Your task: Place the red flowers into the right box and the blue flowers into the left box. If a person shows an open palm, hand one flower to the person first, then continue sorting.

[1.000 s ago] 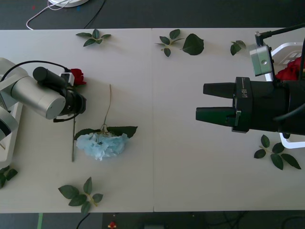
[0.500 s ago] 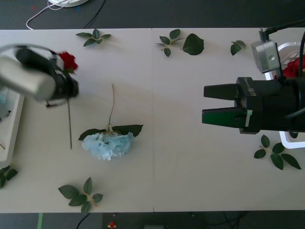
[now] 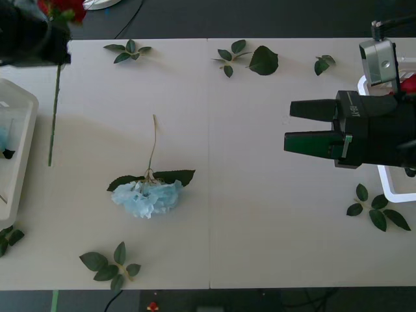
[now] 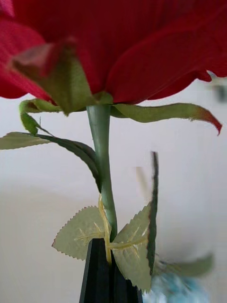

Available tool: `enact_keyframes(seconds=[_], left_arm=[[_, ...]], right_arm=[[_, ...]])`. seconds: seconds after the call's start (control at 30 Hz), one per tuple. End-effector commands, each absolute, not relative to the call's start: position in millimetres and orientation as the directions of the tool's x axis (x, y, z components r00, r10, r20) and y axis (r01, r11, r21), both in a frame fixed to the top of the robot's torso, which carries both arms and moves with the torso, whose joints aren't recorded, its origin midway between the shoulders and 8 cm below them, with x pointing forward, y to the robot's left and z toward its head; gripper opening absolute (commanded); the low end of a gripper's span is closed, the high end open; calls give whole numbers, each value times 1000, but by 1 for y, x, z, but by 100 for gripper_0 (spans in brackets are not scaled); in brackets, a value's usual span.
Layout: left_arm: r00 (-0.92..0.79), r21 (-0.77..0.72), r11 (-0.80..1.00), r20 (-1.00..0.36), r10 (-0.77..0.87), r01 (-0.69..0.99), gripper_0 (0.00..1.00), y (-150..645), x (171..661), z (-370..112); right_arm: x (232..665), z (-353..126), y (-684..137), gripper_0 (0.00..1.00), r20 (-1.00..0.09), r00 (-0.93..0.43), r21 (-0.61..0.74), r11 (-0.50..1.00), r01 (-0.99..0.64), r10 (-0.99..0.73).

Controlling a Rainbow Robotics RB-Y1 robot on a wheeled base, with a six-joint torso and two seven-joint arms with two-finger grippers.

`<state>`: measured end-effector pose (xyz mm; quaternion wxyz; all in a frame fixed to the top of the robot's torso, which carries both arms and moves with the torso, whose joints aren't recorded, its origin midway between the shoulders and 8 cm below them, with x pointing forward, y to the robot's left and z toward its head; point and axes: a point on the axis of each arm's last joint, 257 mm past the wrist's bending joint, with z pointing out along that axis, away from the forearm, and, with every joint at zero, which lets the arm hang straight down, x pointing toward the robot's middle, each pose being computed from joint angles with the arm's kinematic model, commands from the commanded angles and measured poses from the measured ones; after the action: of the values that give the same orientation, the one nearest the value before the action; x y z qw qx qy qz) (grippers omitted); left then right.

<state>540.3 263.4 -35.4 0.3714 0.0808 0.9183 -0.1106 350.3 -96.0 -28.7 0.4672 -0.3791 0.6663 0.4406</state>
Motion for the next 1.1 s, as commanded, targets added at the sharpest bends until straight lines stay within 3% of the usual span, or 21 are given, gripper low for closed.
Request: enact_keyframes(seconds=[0.03,0.27,0.43,0.67,1.1], left_arm=[[-449,47,837,-827,339,545,0,195,526,29],[-181,119,652,-910,374,749,0,118,510,59],[-68,63,483,-966,250,873,0,64,477,83],[-48,-56,322,-998,-33,945,0,7,446,128],[-75,-87,199,-995,-66,976,0,-60,419,120]], right_arm=[[353,-15,-95,100,-974,-194,148,320,-936,-115],[352,-1,-86,100,-978,-191,159,296,-942,-80],[353,4,-66,100,-974,-224,210,254,-944,-26],[359,12,-60,100,-979,-204,202,256,-945,17],[369,32,-58,100,-982,-155,179,277,-944,106]])
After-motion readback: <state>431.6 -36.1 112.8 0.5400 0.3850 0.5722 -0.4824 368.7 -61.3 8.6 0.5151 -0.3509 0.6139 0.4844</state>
